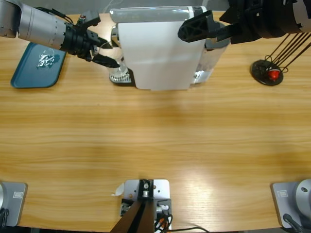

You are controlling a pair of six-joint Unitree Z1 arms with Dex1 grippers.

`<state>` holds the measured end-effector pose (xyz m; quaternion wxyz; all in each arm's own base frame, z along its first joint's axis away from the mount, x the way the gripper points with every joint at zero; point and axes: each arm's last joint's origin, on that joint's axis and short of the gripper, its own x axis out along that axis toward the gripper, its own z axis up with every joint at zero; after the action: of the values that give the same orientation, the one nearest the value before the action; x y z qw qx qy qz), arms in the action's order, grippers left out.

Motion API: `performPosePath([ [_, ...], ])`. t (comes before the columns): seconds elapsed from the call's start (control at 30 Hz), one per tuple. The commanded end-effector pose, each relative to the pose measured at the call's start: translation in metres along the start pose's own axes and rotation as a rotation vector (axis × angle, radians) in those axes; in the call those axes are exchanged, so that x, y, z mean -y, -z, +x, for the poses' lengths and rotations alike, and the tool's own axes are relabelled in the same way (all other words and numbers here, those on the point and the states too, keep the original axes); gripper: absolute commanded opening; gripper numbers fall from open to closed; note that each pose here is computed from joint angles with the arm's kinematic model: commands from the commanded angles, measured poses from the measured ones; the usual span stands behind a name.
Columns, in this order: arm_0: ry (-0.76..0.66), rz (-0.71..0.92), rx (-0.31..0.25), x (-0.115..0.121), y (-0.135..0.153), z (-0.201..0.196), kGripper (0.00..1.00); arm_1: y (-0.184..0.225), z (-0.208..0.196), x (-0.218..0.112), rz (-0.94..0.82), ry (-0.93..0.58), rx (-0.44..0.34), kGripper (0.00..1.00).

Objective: Pour coffee

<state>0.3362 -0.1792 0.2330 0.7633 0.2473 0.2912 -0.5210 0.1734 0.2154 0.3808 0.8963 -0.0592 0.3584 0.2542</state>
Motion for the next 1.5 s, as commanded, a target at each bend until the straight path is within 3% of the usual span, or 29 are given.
performPosePath([
  [0.03,0.079,-0.020,-0.042,0.008,0.014,0.021,0.582,0.006,0.014,0.000,-0.014,0.000,-0.037,1.000],
  [0.4,0.085,-0.025,-0.048,0.007,0.016,0.025,0.592,0.003,0.020,-0.002,-0.012,-0.003,-0.036,1.000],
  [0.63,0.119,-0.038,-0.029,0.011,0.015,0.026,0.796,0.003,0.019,-0.002,-0.011,0.000,-0.031,1.000],
  [0.7,0.124,-0.041,-0.028,0.012,0.016,0.026,0.961,0.002,0.019,-0.002,-0.011,0.001,-0.029,1.000],
  [0.73,0.124,-0.041,-0.029,0.012,0.016,0.025,0.993,0.002,0.019,-0.002,-0.011,0.001,-0.029,1.000],
  [1.07,0.096,-0.043,-0.042,0.013,0.018,0.018,1.000,0.002,0.019,-0.002,-0.011,-0.003,-0.031,1.000],
  [1.5,-0.004,-0.106,-0.007,0.016,0.032,-0.040,1.000,-0.002,0.015,-0.002,-0.014,0.003,-0.027,1.000],
])
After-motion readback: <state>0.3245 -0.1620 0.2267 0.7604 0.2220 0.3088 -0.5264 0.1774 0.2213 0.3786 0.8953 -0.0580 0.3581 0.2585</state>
